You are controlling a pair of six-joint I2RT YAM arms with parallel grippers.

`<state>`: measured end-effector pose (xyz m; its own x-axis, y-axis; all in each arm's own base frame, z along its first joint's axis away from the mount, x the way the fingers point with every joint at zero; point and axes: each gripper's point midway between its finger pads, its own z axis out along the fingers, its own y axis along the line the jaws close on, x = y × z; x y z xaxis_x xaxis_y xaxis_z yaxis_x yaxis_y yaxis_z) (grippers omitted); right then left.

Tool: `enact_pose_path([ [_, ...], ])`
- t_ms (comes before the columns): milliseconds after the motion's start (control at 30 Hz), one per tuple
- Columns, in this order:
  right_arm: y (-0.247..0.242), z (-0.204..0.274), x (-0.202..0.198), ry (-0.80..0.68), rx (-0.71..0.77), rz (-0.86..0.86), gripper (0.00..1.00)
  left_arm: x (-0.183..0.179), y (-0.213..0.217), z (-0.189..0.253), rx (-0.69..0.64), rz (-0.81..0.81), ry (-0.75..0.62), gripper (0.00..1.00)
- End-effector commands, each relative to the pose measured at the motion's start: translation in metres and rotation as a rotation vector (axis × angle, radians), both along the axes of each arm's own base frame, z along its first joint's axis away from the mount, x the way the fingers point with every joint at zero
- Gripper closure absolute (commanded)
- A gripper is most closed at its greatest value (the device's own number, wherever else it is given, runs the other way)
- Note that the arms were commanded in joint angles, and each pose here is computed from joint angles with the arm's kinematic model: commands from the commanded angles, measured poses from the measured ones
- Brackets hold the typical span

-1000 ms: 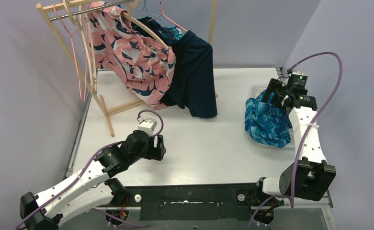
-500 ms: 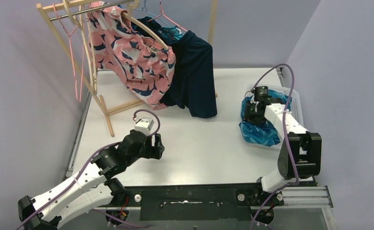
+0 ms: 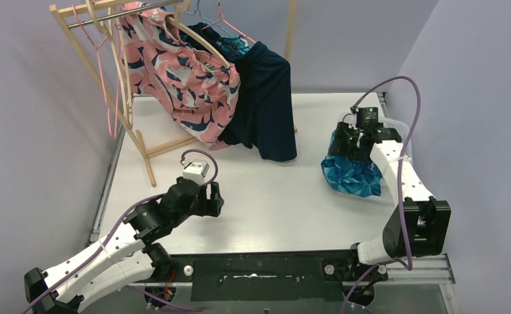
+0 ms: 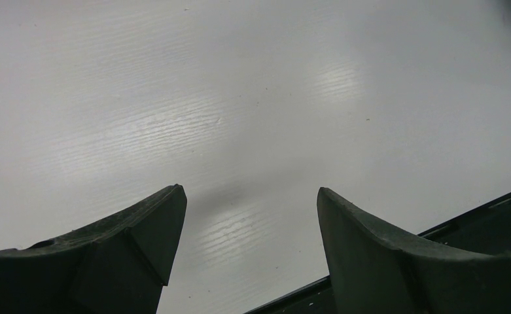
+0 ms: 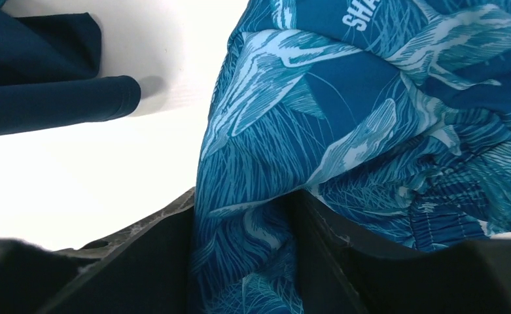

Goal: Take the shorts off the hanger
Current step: Place the shorts in the basket.

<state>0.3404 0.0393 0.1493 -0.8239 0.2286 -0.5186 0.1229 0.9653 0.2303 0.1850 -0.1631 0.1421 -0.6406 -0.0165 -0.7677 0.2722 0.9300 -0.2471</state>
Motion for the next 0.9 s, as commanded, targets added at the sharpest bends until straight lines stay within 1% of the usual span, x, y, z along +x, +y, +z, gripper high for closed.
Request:
enact_pose_path([
  [0,0.009,-0.003,-0.003,0.014,0.032,0.032,0.49,0.005,-0.006,0.010,-0.029,0.005,-0.027,0.27],
  [67,0.008,-0.006,-0.005,0.028,0.024,0.034,0.46,0.005,-0.005,0.009,-0.028,0.010,-0.026,0.27],
  [100,0.008,-0.008,-0.006,0.037,0.018,0.040,0.46,0.005,-0.005,0.009,-0.026,0.011,-0.025,0.27],
  [167,0.007,-0.015,-0.010,0.066,0.002,0.057,0.49,0.004,-0.005,0.008,-0.026,0.009,-0.021,0.27],
  [200,0.005,-0.018,-0.012,0.086,-0.012,0.057,0.55,0.004,-0.005,0.007,-0.025,0.007,-0.019,0.27],
  [233,0.000,-0.021,-0.014,0.101,-0.034,0.044,0.64,0.004,-0.006,0.007,-0.023,0.006,-0.017,0.27],
  [300,-0.007,-0.017,-0.014,0.092,-0.067,0.021,0.78,0.004,-0.006,0.005,-0.017,0.005,-0.011,0.27],
  [367,-0.011,0.003,-0.009,0.027,-0.083,0.002,0.87,0.004,-0.006,0.004,-0.013,0.006,-0.006,0.27],
  [400,-0.012,0.018,-0.005,-0.029,-0.081,-0.005,0.96,0.004,-0.006,0.003,-0.011,0.008,-0.005,0.27],
  [433,-0.013,0.034,0.000,-0.084,-0.076,-0.009,0.99,0.005,-0.006,0.003,-0.008,0.009,-0.004,0.27],
  [500,-0.022,0.066,0.005,-0.188,-0.073,-0.042,1.00,0.005,-0.005,0.002,-0.006,0.013,-0.002,0.27],
  [567,-0.044,0.090,0.008,-0.256,-0.100,-0.117,1.00,0.005,-0.005,0.002,-0.004,0.017,-0.002,0.27],
  [667,-0.091,0.112,0.008,-0.305,-0.169,-0.257,1.00,0.005,-0.004,0.002,-0.003,0.021,-0.001,0.27],
  [767,-0.128,0.105,0.007,-0.275,-0.219,-0.337,1.00,0.005,-0.005,0.003,-0.006,0.018,-0.003,0.27],
  [867,-0.137,0.068,0.011,-0.175,-0.211,-0.334,0.95,0.005,-0.006,0.003,-0.006,0.014,-0.003,0.27],
])
